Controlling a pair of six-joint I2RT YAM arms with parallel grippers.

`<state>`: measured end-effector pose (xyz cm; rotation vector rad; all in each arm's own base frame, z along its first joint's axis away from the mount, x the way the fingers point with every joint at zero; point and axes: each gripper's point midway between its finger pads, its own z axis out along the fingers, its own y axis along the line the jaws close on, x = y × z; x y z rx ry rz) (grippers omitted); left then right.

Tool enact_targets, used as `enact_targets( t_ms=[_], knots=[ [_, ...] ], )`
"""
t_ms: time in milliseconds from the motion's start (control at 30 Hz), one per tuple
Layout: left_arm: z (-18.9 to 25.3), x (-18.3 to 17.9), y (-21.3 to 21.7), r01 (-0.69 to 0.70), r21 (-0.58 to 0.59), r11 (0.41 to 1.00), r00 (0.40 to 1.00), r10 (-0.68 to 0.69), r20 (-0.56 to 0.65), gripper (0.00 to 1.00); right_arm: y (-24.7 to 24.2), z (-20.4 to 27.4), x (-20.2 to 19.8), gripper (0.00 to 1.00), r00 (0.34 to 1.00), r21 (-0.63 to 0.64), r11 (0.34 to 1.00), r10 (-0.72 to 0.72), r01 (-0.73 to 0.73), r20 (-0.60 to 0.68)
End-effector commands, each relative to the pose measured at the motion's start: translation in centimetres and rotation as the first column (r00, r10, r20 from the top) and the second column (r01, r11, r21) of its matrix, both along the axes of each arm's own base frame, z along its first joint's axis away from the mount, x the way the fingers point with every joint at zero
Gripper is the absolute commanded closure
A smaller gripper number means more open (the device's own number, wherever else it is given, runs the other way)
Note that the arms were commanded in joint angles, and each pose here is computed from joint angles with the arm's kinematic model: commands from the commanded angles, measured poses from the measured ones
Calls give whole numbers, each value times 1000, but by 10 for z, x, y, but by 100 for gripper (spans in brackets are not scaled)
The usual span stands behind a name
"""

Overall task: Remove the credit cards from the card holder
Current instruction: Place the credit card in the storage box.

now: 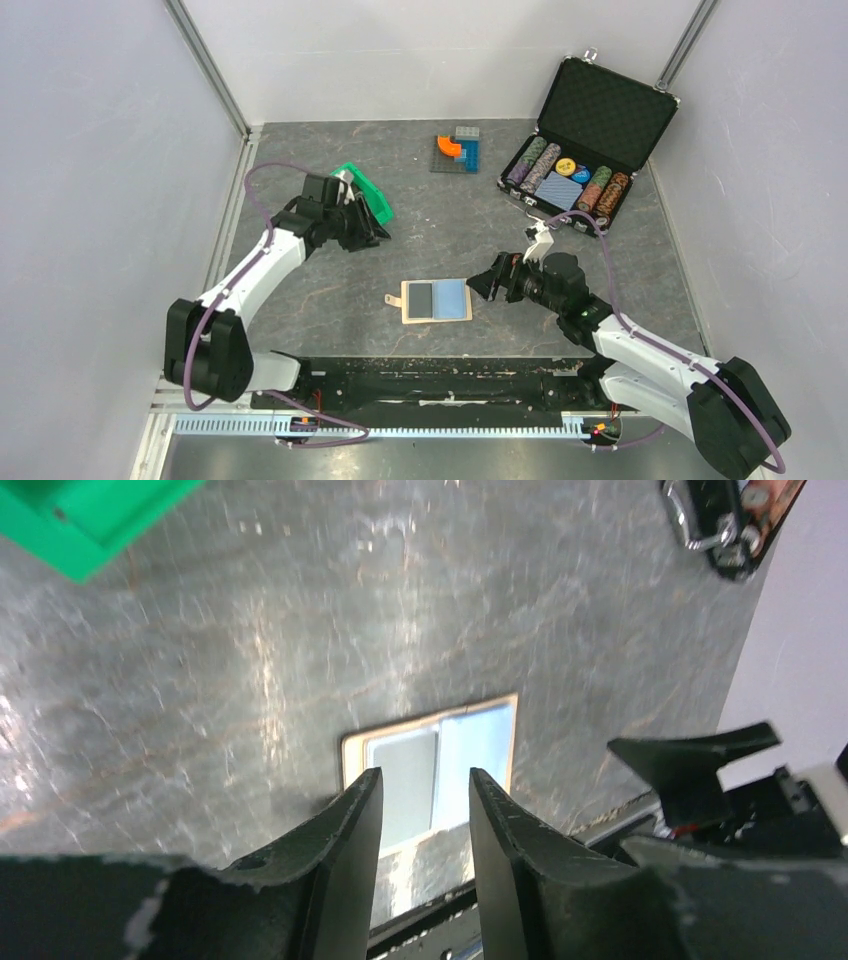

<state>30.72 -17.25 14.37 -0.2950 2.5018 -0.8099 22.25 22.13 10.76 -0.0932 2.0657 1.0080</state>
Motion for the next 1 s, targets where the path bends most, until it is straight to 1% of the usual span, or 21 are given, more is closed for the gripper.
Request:
enact_targets(
  t_ms=[0, 100, 233, 400, 667, 800, 867, 933, 967],
  knots=[
    [2, -28, -10, 81, -11, 997, 995, -81, 54, 55, -5, 3, 4, 4, 999, -29, 999, -16, 17, 36],
    [-18, -45, -8, 91, 11, 996, 995, -92, 26, 54, -10, -7, 0, 4, 999, -43, 999, -27, 28, 20],
    [-48, -64, -9, 102, 9, 995, 995, -102, -21, 54, -14, -14, -3, 5, 999, -51, 998, -38, 39, 8],
    [-73, -77, -23, 135, -35, 990, 987, -138, -78, 51, -14, -8, 1, 5, 998, -59, 997, -57, 58, 19],
    [-107, -91, -33, 208, 22, 978, 968, -203, -148, 50, -13, -5, -2, 5, 997, -59, 995, -73, 74, 23],
    [-112, -95, -36, 217, 19, 976, 966, -212, -150, 51, -10, -6, -6, 6, 997, -57, 996, -69, 70, 19],
    [-109, -95, -37, 219, 18, 976, 967, -214, -138, 53, -5, -2, -7, 6, 998, -52, 997, -54, 55, 25],
    [-106, -94, -38, 222, 11, 975, 968, -219, -122, 58, 0, 1, -8, 6, 998, -55, 997, -47, 49, 32],
    [-104, -95, -40, 226, 1, 974, 968, -224, -116, 63, 2, 2, -8, 7, 998, -58, 997, -44, 46, 35]
  ],
)
